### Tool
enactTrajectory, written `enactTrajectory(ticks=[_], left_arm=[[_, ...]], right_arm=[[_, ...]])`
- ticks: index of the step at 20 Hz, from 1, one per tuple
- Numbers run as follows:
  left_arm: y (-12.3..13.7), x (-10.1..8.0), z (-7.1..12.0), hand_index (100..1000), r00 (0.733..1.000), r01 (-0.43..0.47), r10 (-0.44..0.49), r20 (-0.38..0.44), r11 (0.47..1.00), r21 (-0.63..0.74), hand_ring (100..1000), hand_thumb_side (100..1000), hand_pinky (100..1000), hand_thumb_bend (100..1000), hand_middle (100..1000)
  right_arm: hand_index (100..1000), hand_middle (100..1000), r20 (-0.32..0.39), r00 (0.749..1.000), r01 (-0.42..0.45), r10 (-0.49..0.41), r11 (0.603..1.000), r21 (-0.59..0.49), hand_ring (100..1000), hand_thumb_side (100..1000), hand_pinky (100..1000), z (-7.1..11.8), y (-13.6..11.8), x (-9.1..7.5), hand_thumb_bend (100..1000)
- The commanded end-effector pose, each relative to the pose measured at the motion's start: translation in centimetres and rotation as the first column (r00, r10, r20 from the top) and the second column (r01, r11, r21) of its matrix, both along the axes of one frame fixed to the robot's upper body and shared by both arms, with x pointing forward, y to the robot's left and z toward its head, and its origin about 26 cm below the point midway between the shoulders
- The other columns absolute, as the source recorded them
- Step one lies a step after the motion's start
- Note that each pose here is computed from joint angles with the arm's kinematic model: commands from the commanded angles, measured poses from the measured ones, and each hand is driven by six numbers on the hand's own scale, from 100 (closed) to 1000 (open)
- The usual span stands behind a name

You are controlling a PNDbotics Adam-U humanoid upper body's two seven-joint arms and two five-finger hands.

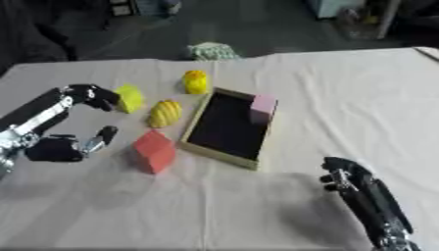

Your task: Pick up objects on the table and place them in the box.

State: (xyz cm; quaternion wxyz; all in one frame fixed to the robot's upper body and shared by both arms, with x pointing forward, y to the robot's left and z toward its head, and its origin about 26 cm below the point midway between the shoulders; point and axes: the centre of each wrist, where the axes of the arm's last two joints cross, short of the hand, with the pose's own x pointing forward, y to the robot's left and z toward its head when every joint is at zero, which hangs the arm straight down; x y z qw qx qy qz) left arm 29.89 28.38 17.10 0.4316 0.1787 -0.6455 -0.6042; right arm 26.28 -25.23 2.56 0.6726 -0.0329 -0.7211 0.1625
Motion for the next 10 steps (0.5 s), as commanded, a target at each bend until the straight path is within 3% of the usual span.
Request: enactTrajectory(ticks=[1,5,10], left_arm=[[0.2,0.6,1.8,894,0.997,0.074,-0.063,-0.051,0.967,0.243,767,380,815,303,774],[-0.5,2.7,1.7,904,0.988,0.145,-0.109,-0.107,0.891,0.430,796,299,829,327,798],[-1.6,5.3,-0.3,908,0.976,0.213,-0.158,-0.148,0.831,0.513,824,246,843,327,816]], right_arm=[[779,710,0.024,1.000,-0.015,0.016,1.000,-0.022,671,727,657,0.7,-0.3,0.2,100],[779,709,0.024,0.999,-0.021,0.022,0.999,-0.024,671,727,657,0.7,-0.2,0.2,100],[779,709,0.023,0.999,-0.023,0.024,0.999,-0.022,671,727,657,0.8,-0.2,0.2,100]])
